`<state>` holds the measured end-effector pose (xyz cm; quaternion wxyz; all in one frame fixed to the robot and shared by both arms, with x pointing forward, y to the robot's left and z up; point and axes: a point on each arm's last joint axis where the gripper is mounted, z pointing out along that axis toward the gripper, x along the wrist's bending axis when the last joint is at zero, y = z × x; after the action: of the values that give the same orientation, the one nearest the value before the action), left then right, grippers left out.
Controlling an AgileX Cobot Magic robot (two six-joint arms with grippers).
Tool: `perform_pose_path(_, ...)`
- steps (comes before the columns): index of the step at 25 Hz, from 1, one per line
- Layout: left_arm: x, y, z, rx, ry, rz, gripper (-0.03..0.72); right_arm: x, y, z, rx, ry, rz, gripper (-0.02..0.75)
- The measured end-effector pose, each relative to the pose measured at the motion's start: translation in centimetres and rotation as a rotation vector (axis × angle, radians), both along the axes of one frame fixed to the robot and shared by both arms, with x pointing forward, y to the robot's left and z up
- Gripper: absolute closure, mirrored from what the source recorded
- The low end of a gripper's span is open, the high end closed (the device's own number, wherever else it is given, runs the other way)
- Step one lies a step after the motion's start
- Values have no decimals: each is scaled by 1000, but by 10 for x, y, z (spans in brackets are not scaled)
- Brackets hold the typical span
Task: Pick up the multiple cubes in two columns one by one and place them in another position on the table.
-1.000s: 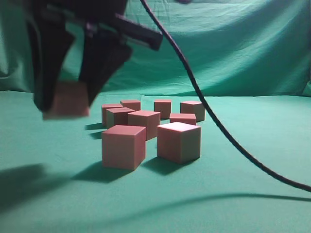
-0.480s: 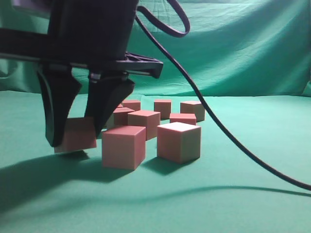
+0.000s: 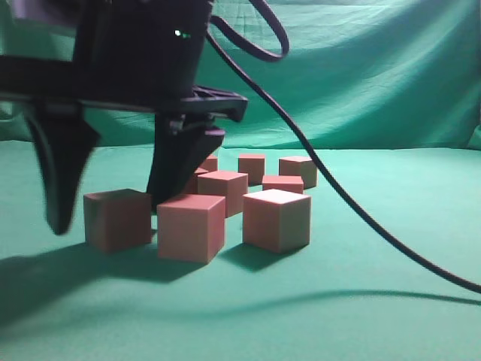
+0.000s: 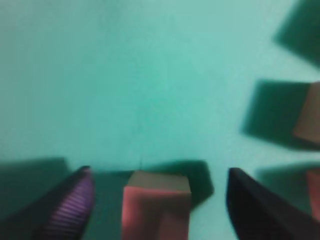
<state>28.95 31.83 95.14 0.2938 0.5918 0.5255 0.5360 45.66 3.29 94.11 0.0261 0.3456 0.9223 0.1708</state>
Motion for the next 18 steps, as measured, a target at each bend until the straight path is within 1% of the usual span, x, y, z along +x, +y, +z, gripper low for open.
perform_pose_path(1, 0, 0, 0, 0, 0, 0, 688, 1, 2, 4, 1, -2, 6, 207)
perform_pose_path(3, 0, 0, 0, 0, 0, 0, 688, 5, 7, 16, 8, -8, 12, 133)
perform_pose_path(5, 0, 0, 0, 0, 0, 0, 688, 9, 14, 34, 23, -18, 18, 137)
perform_pose_path(8, 0, 0, 0, 0, 0, 0, 688, 16, 25, 70, 51, -44, 39, 137)
perform_pose_path(11, 0, 0, 0, 0, 0, 0, 688, 20, 32, 115, 83, -68, 51, 302)
perform_pose_path(12, 0, 0, 0, 0, 0, 0, 688, 21, 33, 132, 96, -76, 53, 377)
perform_pose_path(14, 0, 0, 0, 0, 0, 0, 688, 20, 33, 164, 119, -93, 58, 552)
perform_pose_path(15, 0, 0, 0, 0, 0, 0, 688, 19, 31, 181, 136, -105, 60, 619)
perform_pose_path(16, 0, 0, 0, 0, 0, 0, 688, 19, 30, 198, 164, -125, 61, 668)
perform_pose_path(18, 0, 0, 0, 0, 0, 0, 688, 16, 27, 227, 227, -172, 64, 738)
